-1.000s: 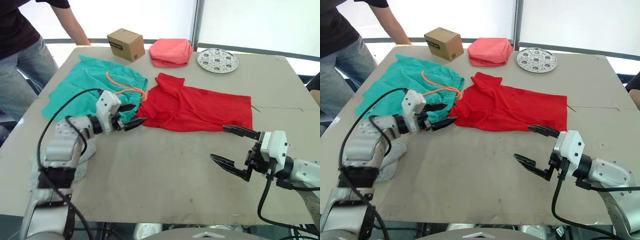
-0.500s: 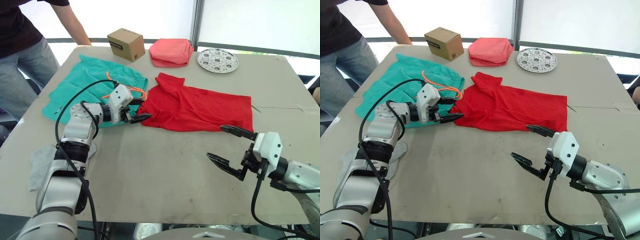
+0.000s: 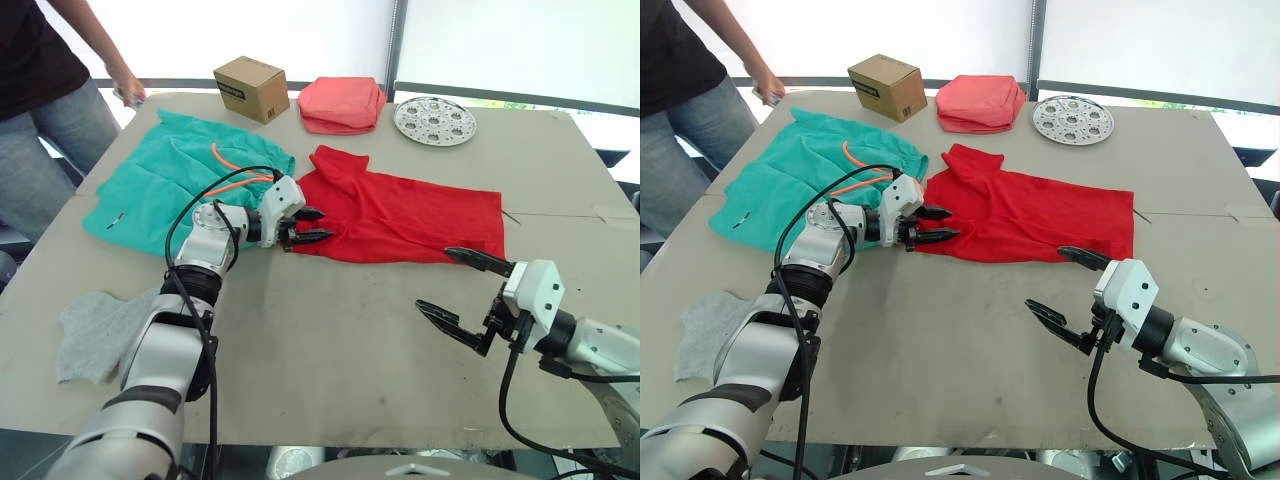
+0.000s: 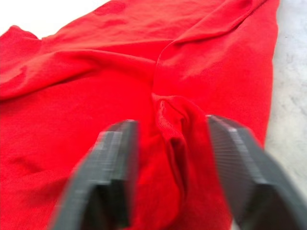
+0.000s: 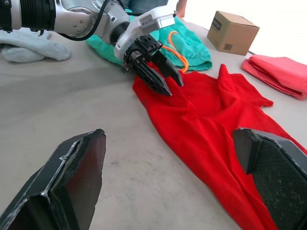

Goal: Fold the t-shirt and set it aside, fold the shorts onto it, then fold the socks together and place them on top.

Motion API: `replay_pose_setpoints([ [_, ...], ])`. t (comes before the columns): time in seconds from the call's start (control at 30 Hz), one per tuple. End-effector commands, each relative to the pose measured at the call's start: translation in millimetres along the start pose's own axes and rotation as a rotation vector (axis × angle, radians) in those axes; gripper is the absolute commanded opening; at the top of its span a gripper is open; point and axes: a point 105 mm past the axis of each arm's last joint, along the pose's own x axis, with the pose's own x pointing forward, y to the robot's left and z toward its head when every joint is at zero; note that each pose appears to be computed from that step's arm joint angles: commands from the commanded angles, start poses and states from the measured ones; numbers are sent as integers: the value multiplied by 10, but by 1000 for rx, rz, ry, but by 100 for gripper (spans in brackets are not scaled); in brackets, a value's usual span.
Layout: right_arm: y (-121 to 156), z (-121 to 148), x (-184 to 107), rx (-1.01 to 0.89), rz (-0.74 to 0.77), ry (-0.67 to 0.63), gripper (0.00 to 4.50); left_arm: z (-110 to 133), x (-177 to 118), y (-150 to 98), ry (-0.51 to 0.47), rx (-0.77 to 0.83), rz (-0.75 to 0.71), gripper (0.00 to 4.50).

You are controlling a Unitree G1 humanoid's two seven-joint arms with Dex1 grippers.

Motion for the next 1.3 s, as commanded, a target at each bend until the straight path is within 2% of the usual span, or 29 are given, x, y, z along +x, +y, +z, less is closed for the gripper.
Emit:
replay_pose_setpoints([
  [0.03,-35,93,-57,-45,-17,-6,450,78,-9,45,-12,49,10,37],
  [0.07,-35,98,-70,-44,-13,-6,450,81,-16,45,-18,49,10,5],
  [0.2,-52,83,-103,-44,-11,7,450,133,-62,49,-60,46,10,5],
  [0.27,-128,29,-122,-35,-55,36,450,225,-126,32,-116,20,-7,5],
  [0.33,-371,-101,-168,-59,-209,120,450,297,-226,-61,-156,8,-52,5],
  [0.4,-587,-282,-245,33,-302,226,450,332,-337,-210,-180,-15,-88,5],
  [0.47,-728,-357,-304,119,-343,278,450,351,-414,-349,-187,-32,-110,5],
  [0.6,-1013,-434,-393,60,-384,457,450,375,-508,-521,-192,-76,-102,5],
  [0.67,-1113,-483,-394,64,-373,519,450,360,-527,-562,-189,-88,-79,5],
  [0.77,-1161,-557,-275,87,-268,558,450,316,-523,-625,-183,-99,-47,5],
  [0.9,-1147,-690,-184,-100,-106,662,450,345,-485,-643,-193,-90,-12,5],
  [1.03,-1032,-629,-92,-64,-2,623,450,386,-461,-620,-207,-91,18,5],
  [1.3,-957,-846,10,-98,-11,673,450,368,-434,-627,-201,-85,24,5],
])
